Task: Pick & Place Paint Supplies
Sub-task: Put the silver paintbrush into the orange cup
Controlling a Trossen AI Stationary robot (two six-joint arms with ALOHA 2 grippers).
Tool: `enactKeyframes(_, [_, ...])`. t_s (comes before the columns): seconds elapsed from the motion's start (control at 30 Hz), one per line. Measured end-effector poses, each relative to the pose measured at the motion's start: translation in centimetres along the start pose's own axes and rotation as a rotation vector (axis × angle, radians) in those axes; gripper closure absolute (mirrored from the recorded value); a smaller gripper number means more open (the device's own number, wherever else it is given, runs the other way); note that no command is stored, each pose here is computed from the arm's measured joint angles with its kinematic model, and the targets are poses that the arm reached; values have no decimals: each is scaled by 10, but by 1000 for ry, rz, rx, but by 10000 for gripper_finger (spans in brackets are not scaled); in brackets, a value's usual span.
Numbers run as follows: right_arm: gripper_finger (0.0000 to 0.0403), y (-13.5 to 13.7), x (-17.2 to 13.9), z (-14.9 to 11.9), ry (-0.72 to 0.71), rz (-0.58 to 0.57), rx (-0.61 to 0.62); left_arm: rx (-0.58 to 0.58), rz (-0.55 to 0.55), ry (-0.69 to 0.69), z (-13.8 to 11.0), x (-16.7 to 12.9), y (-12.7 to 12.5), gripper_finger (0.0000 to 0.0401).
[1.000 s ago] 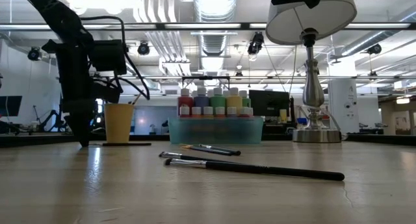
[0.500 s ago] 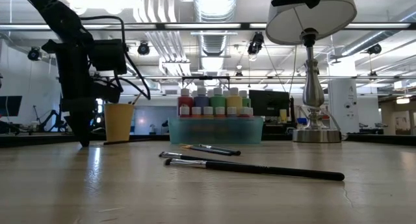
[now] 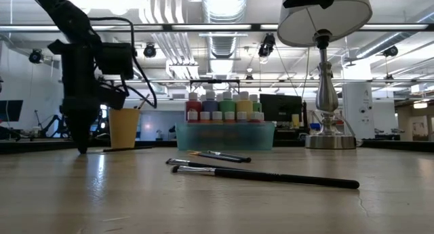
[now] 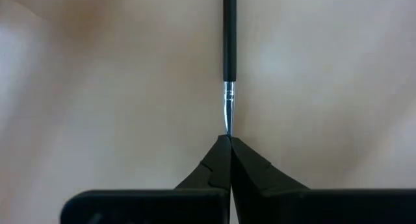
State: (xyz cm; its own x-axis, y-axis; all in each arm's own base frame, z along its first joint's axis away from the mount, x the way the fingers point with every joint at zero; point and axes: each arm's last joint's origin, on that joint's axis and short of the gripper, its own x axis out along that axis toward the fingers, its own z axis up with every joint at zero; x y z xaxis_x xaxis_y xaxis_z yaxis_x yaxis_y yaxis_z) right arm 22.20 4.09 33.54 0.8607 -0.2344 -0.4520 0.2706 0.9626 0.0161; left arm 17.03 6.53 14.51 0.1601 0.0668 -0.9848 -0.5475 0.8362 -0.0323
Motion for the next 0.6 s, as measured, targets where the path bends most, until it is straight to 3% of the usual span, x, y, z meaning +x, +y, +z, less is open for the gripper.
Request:
enactKeyframes(0.27, [42,0,0,0,0,0,0,34,-84,51,4,-16,-15,400])
enactKeyframes(0.6, [69,2,0,6,-60,16,19,61,-122,56,11,-40,-39,401])
